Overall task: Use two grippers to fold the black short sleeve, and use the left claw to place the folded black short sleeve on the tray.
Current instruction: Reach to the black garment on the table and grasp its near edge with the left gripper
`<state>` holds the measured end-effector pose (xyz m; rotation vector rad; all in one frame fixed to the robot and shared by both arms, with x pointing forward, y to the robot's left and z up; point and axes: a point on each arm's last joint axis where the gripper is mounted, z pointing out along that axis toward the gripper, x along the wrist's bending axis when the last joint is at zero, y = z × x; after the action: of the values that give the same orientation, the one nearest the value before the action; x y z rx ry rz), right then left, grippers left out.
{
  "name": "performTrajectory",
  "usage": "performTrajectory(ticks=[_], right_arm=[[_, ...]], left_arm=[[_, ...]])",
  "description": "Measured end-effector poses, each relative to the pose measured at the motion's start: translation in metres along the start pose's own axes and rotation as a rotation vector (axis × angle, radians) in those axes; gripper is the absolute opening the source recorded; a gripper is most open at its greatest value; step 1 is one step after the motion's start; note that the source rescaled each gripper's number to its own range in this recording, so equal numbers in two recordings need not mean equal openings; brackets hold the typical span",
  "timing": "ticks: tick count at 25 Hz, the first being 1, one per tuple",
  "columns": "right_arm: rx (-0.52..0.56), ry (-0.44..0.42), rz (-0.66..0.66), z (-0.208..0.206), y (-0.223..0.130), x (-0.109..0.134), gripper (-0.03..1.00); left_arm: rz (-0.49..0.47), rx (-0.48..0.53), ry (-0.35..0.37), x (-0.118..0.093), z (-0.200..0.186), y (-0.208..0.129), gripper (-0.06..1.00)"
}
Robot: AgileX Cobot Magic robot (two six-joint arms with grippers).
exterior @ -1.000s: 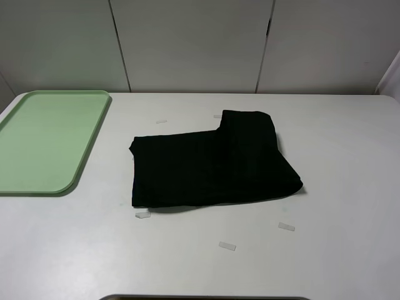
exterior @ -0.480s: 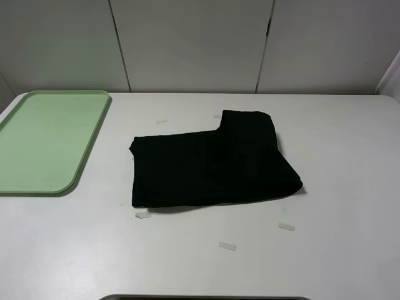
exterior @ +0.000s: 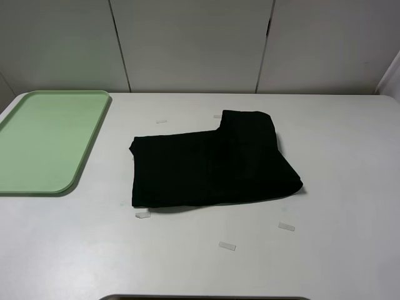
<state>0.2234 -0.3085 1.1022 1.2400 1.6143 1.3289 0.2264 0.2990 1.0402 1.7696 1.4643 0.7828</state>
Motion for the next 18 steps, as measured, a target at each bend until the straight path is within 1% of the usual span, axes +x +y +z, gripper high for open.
performTrajectory(ticks=[5, 11, 18], right_arm=[[0.095, 0.006, 0.007, 0.013, -0.025, 0.000, 1.00], [0.192, 0.001, 0.006, 0.025, -0.043, 0.000, 1.00], [0.200, 0.002, 0.007, 0.025, -0.044, 0.000, 1.00]], left_arm=[[0.000, 0.000, 0.000, 0.000, 0.000, 0.000, 1.00], [0.000, 0.000, 0.000, 0.000, 0.000, 0.000, 1.00], [0.000, 0.000, 0.000, 0.000, 0.000, 0.000, 1.00]])
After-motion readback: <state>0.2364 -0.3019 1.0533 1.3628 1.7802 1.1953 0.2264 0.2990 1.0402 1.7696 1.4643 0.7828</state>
